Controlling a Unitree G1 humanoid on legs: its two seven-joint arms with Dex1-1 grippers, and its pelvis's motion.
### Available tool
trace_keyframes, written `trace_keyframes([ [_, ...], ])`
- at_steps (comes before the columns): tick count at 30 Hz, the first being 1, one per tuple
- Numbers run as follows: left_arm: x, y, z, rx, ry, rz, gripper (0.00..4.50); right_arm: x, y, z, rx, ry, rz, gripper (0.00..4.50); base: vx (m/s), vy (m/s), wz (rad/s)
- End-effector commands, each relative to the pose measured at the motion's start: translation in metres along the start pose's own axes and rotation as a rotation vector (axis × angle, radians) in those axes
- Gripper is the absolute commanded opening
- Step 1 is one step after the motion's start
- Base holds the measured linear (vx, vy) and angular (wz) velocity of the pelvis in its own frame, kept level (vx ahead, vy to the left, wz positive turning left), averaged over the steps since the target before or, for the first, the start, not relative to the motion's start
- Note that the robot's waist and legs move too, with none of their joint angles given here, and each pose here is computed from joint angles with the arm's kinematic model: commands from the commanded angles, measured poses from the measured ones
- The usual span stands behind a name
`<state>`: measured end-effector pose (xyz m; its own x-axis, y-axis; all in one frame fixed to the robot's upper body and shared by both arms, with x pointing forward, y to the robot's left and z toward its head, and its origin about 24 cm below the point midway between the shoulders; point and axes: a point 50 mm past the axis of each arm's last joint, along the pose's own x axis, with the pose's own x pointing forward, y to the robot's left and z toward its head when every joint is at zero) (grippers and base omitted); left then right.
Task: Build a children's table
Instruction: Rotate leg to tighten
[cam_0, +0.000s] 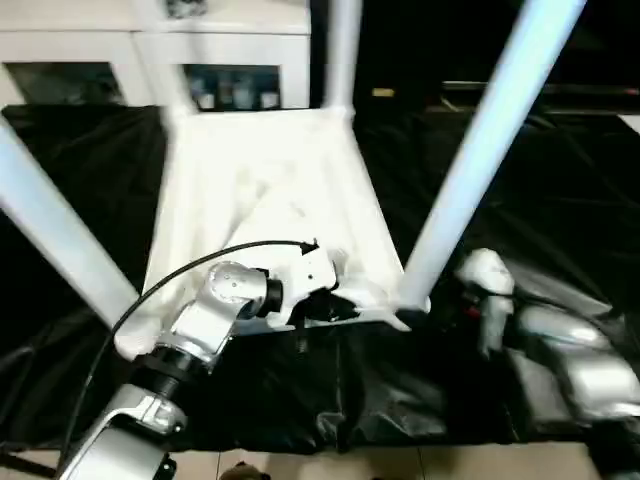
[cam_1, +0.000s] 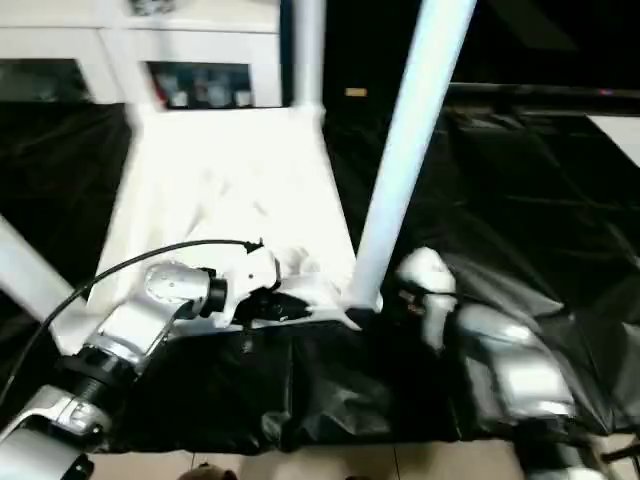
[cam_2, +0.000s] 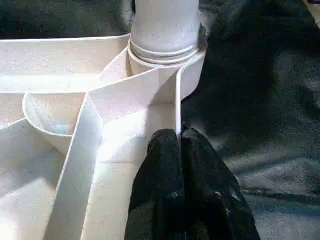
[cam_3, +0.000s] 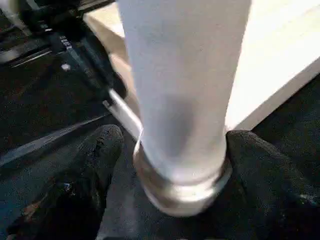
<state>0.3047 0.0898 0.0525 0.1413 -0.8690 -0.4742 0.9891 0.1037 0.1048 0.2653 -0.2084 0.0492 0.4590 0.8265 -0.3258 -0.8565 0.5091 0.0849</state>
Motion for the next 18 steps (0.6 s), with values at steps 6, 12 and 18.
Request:
trace_keyframes([
  [6,-0.007,0.001,0.0,0.082,0.021,-0.07,0.0,-0.034,-0.004,0.008,-0.038,0.02,-0.031,3.66,0.0,0.0,0.0],
  [12,-0.01,-0.002,-0.001,0.08,0.005,-0.104,0.0,-0.041,-0.002,0.009,-0.043,0.015,-0.063,3.66,0.0,0.0,0.0],
  [18,-0.015,-0.004,-0.006,0.084,0.021,-0.122,0.0,-0.038,0.009,0.008,-0.037,0.011,-0.004,3.66,0.0,0.0,0.0],
])
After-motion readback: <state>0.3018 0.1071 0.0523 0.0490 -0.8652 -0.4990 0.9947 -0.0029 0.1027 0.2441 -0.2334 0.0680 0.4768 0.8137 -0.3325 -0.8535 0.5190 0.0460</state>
